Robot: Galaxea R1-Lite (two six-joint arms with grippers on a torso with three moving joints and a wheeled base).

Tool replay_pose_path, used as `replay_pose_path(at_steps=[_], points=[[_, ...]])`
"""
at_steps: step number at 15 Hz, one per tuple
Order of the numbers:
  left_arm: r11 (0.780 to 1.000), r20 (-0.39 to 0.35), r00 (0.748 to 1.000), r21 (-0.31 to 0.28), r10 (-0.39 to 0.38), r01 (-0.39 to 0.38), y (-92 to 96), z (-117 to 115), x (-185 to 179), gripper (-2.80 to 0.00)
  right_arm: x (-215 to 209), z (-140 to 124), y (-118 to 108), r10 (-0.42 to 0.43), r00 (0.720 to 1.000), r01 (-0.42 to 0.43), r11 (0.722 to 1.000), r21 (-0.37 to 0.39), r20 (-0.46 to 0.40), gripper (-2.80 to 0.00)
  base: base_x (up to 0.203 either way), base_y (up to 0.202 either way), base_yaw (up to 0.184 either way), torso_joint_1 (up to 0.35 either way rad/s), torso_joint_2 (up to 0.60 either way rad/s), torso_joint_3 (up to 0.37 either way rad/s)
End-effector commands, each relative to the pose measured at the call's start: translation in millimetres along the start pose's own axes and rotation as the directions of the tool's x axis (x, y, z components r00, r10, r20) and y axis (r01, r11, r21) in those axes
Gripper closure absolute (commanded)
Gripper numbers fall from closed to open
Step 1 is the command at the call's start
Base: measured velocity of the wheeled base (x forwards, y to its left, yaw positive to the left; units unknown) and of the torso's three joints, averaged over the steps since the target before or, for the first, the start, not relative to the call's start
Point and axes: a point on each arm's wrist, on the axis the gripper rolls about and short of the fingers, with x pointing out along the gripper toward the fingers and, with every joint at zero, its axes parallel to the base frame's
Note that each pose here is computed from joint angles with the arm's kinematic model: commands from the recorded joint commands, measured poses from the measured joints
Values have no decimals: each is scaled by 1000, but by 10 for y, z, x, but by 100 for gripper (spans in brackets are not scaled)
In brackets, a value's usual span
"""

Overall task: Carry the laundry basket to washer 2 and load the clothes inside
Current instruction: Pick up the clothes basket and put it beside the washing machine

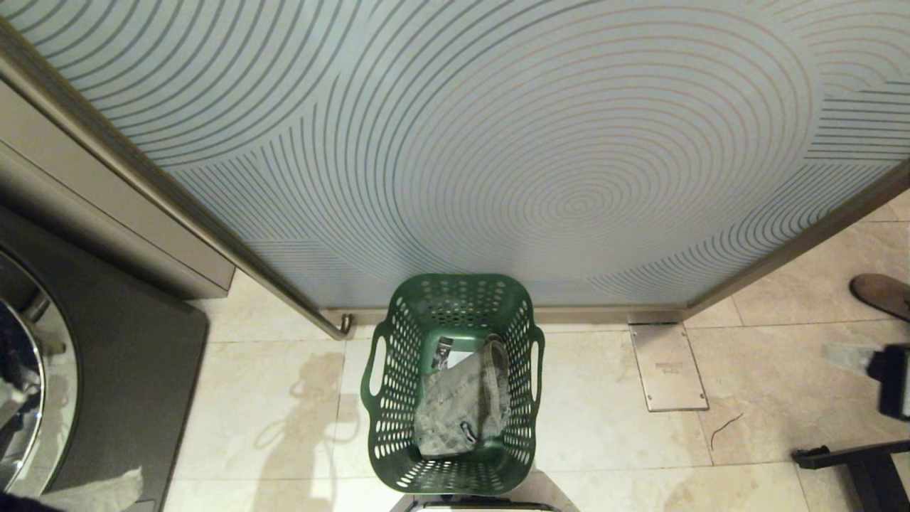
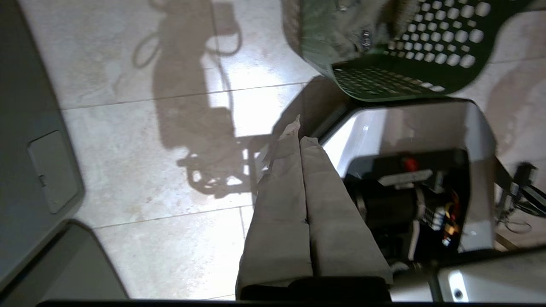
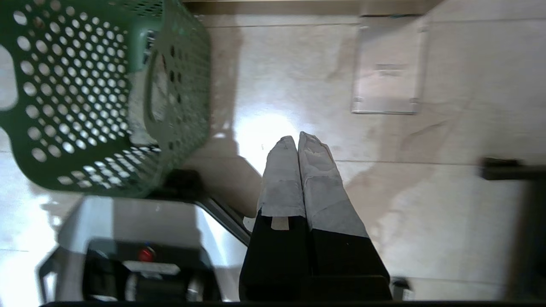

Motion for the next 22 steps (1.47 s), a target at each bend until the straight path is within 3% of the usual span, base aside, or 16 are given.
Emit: replay_pose_path(at_steps=[1, 3, 5, 8, 11, 14, 16, 20, 21, 22], points=[[1000, -115, 993, -6, 22, -23, 54, 147, 390, 0, 728, 0, 26, 18, 990, -14, 1000, 27, -141, 0, 0, 0, 0, 0, 0, 0], [989, -46, 989, 38, 144, -142, 26, 335, 627, 0, 1149, 113, 100, 49, 994, -42, 997, 69, -98, 0, 0, 0, 0, 0, 0, 0], [984, -48, 984, 51, 171, -169, 6, 438, 882, 0, 1444, 224, 243, 92, 993, -86, 993, 78, -68, 0, 0, 0, 0, 0, 0, 0], [991, -81, 990, 80, 116, -110, -152, 495, 1187, 0, 1859, 254, 428, 105, 991, -98, 992, 76, -80, 0, 0, 0, 0, 0, 0, 0], [997, -112, 993, 70, 36, -28, -255, 483, 1266, 0, 1930, 307, 612, 149, 987, -145, 987, 73, -59, 0, 0, 0, 0, 0, 0, 0], [997, -134, 991, 80, 17, -7, -294, 426, 1289, 0, 1982, 262, 879, 210, 975, -205, 976, 74, -76, 0, 0, 0, 0, 0, 0, 0], [995, -153, 988, 99, 2, 13, -349, 357, 1288, 0, 2032, 224, 954, 224, 970, -215, 971, 101, -90, 0, 0, 0, 0, 0, 0, 0], [993, -172, 985, 116, -13, 33, -407, 335, 1326, 0, 2095, 123, 1145, 254, 959, -245, 966, 86, -126, 0, 0, 0, 0, 0, 0, 0], [992, -173, 985, 118, -22, 43, -437, 325, 1319, -280, 2071, 111, 1175, 261, 957, -252, 964, 80, -129, -280, 0, 0, 0, 0, 0, 0], [993, -169, 985, 104, -29, 48, -458, 345, 1325, -280, 2069, 104, 1182, 263, 956, -254, 964, 79, -133, -280, 0, 0, 0, 0, 0, 0]])
